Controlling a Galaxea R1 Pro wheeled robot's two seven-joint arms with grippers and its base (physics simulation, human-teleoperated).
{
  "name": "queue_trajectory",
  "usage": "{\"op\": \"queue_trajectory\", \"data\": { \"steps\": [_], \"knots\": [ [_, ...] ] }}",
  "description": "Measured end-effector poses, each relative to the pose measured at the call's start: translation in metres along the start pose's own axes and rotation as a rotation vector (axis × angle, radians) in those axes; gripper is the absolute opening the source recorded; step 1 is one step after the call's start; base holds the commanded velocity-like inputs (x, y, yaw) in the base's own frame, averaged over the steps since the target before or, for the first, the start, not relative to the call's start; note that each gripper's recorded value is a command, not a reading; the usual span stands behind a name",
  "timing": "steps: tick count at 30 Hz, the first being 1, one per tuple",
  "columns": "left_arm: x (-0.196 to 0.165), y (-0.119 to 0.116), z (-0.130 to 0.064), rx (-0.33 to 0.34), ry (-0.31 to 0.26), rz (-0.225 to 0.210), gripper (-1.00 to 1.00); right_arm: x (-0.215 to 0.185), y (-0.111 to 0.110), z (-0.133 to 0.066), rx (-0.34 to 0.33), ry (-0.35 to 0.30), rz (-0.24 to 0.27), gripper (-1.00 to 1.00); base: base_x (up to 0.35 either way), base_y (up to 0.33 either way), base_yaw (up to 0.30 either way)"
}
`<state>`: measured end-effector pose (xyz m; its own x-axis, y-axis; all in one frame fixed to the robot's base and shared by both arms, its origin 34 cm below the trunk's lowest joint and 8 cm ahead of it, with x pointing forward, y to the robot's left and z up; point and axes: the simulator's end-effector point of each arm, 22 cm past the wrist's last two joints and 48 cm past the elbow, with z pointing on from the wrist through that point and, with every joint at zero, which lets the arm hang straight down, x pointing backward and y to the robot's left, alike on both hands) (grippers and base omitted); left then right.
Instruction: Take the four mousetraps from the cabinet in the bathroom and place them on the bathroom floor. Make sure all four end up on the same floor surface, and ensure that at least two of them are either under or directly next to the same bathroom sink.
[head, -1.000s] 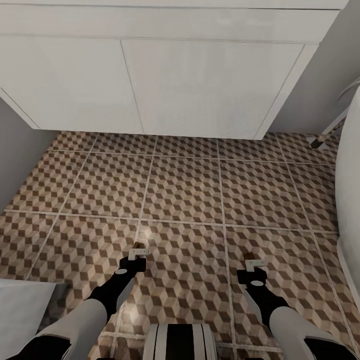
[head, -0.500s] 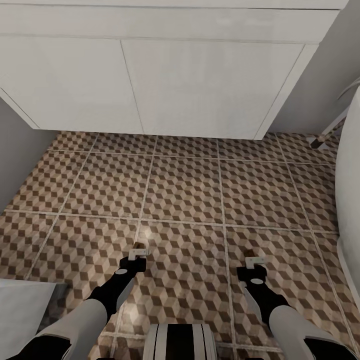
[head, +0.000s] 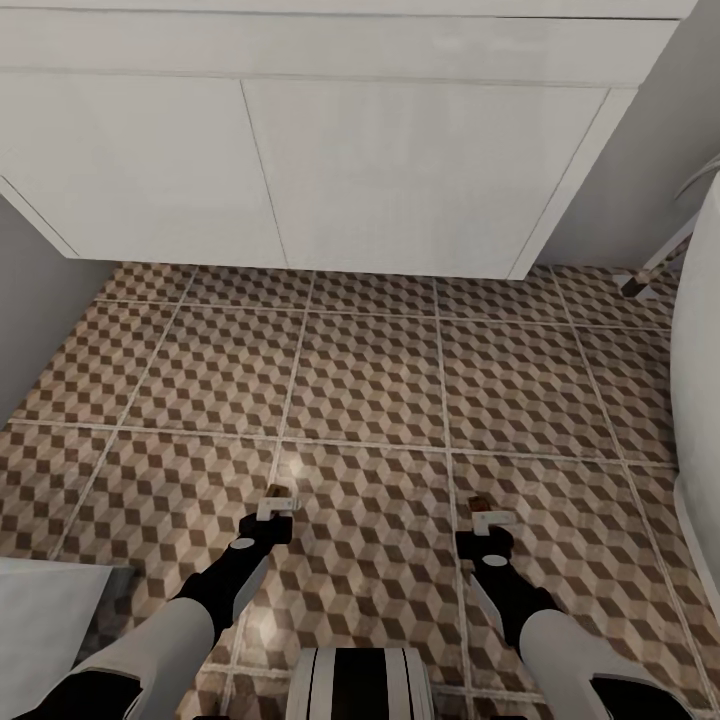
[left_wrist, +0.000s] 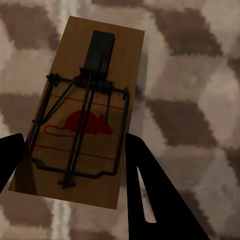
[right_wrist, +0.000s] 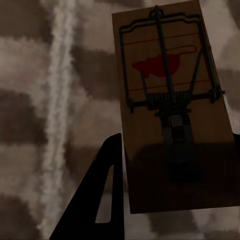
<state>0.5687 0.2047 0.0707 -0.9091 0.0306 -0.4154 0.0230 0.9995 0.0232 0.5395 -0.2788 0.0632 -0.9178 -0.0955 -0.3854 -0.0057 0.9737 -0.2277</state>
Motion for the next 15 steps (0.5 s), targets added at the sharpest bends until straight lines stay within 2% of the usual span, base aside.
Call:
{"op": "queue_trajectory", "data": {
  "steps": [5, 15],
  "knots": [
    [-0.0003, 0.0010, 0.0000, -0.001, -0.001, 0.001, -1.00, -0.0003, 0.0012, -0.0003, -0.001, -0.001, 0.000, -1.00, 0.053, 0.000, 0.000],
    [-0.0026, 0.0017, -0.0002, -0.002, -0.010, 0.005, -1.00, -0.0019, 0.0027, -0.0007, -0.004, -0.007, 0.003, -1.00, 0.305, 0.000, 0.000]
  ]
}}
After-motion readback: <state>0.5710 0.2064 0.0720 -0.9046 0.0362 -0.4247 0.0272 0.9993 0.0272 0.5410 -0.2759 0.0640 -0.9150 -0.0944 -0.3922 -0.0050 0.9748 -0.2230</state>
